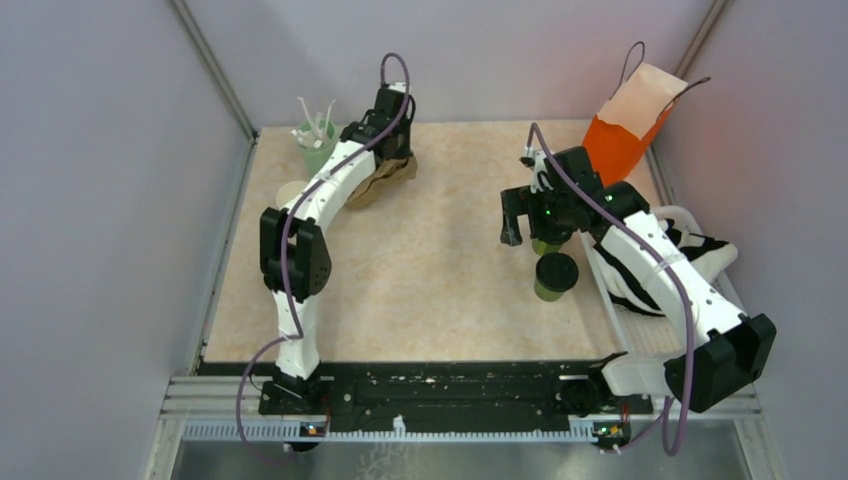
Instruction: Pack the takeout coffee
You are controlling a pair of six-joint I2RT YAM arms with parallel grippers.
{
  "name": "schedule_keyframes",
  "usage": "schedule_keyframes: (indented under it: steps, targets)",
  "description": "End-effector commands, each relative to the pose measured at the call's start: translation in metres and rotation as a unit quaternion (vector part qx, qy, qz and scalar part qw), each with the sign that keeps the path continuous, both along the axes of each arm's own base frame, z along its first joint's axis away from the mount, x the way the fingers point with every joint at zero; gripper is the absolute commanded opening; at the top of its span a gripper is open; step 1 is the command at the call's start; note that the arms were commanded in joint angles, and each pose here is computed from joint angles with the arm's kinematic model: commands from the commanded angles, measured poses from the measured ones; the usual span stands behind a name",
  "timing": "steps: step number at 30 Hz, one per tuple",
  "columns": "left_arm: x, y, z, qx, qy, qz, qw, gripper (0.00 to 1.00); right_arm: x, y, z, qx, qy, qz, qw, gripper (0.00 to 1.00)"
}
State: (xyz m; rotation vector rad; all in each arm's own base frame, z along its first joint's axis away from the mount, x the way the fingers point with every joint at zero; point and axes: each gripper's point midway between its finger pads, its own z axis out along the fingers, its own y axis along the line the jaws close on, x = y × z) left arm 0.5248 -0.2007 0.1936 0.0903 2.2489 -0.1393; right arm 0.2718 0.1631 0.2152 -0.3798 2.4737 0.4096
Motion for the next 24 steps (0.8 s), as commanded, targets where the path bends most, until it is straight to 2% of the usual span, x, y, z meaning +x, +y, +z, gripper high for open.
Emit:
schedule_keyframes:
  steps: [1,5,8,19,20,21,23,24]
  targets:
    - [-0.009,0.009,0.090,0.103,-0.127,0.043,0.986,0.00,0.006,-0.003,0.012,0.005,-0.032,-0.003,0.999,0.97]
    - [-0.011,0.012,0.082,0.198,-0.109,0.048,0.973,0.00,0.006,-0.002,0.011,0.008,-0.032,-0.001,0.999,0.97]
    - [-0.008,0.000,0.074,0.216,-0.105,0.020,0.971,0.00,0.005,-0.001,0.009,0.010,-0.029,0.000,1.000,0.96]
    - [-0.019,-0.010,0.077,0.349,-0.113,0.022,0.930,0.00,0.002,-0.001,0.009,0.012,-0.026,-0.001,1.000,0.97]
    - [-0.019,-0.012,0.074,0.347,-0.111,0.018,0.931,0.00,0.002,-0.001,0.009,0.012,-0.026,-0.001,1.000,0.97]
    - [-0.020,-0.017,0.070,0.314,-0.103,0.012,0.944,0.00,0.003,-0.001,0.009,0.013,-0.027,-0.001,1.000,0.97]
    - [-0.017,-0.026,0.061,0.173,-0.059,-0.014,0.983,0.00,0.002,0.000,0.009,0.015,-0.025,0.001,1.000,0.97]
    - [-0.017,-0.026,0.059,0.114,-0.039,-0.016,0.993,0.00,0.002,0.000,0.010,0.016,-0.026,0.001,1.000,0.97]
